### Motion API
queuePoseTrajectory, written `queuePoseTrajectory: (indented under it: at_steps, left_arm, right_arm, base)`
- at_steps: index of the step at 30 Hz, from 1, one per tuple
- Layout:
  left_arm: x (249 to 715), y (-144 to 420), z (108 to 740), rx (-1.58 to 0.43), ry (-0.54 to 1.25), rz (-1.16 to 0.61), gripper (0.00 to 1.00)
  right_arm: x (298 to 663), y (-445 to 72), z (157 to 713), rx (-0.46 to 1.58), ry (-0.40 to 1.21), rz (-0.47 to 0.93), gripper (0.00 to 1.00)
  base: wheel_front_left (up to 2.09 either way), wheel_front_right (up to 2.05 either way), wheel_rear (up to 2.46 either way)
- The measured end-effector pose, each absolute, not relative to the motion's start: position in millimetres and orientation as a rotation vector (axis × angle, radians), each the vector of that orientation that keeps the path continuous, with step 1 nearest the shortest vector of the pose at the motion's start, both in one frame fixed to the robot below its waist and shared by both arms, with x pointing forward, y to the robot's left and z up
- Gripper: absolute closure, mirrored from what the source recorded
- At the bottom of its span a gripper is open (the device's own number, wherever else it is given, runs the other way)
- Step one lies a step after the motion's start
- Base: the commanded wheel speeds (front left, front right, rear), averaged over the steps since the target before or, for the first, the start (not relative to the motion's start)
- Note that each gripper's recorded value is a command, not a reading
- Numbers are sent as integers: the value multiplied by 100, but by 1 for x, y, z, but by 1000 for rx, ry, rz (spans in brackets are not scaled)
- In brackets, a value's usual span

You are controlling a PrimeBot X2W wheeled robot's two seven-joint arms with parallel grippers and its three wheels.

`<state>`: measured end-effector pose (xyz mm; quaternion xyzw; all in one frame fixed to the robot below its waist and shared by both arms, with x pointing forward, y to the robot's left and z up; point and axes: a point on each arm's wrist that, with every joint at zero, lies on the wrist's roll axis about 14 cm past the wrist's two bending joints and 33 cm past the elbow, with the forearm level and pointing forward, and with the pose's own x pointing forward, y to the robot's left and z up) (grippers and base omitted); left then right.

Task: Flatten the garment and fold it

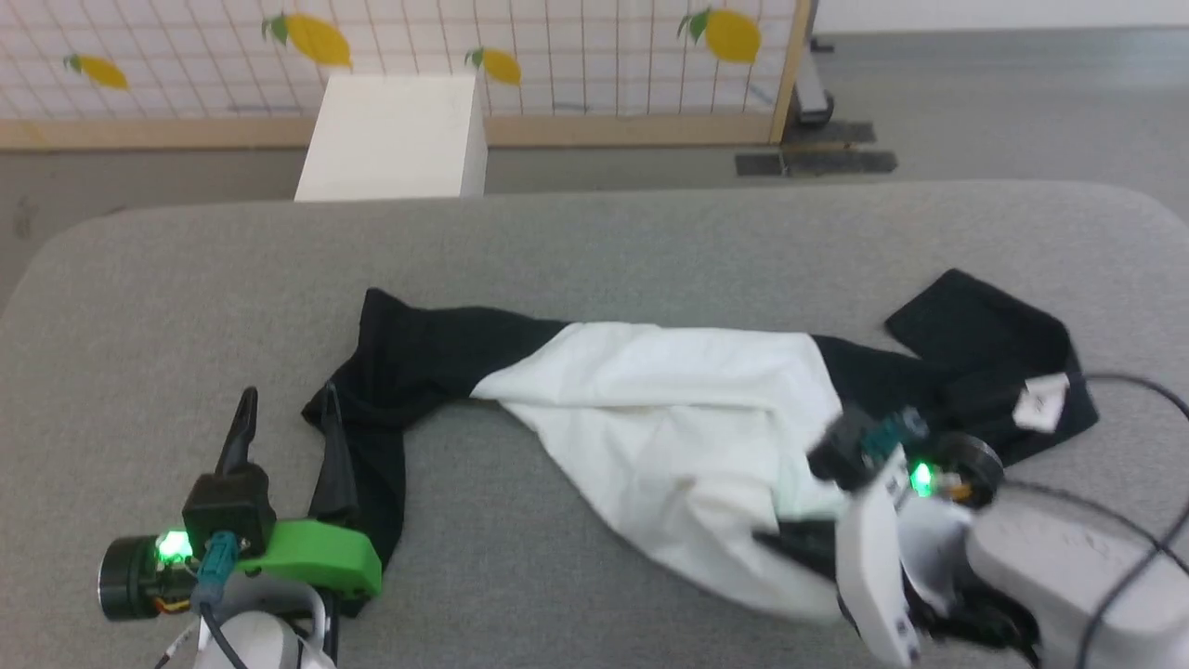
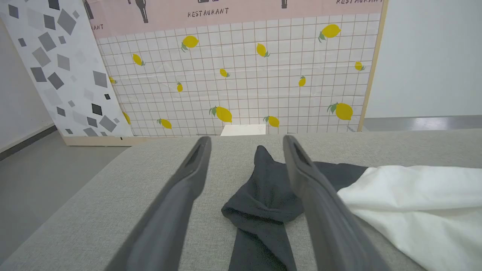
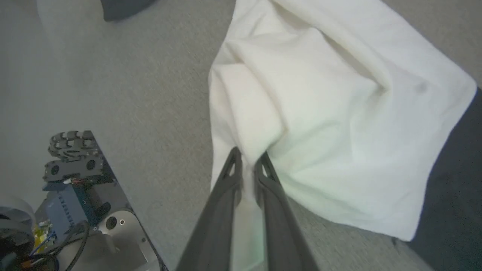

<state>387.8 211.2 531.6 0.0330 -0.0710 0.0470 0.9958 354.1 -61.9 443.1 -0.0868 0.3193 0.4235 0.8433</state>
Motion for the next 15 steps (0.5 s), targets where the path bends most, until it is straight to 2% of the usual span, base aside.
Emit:
queuePoseTrajectory:
  at_steps: [3, 8, 12, 13, 14, 15]
  left_arm:
    - [384, 211, 535, 72, -153, 86, 0]
    - [383, 206, 541, 70, -173, 71, 0]
    - [384, 205, 540, 69, -170, 65, 0]
    - [384, 205, 539, 70, -168, 64, 0]
    - [384, 206, 538, 72, -165, 63, 0]
    - [384, 207, 537, 76, -162, 65, 0]
  right_arm:
    - [320, -73, 436, -176, 718, 917, 100]
    - [250, -91, 390, -152, 912, 916, 100]
    - [219, -86, 365, -112, 992, 917, 100]
    - [220, -85, 363, -116, 983, 913, 78]
    - [226, -84, 362, -119, 958, 902, 44]
    - [232, -84, 363, -119, 927, 890, 0]
  base:
    - [0, 0, 0]
    - [0, 0, 0]
    - [0, 0, 0]
    - [0, 0, 0]
    - [0, 0, 0]
    - [0, 0, 0]
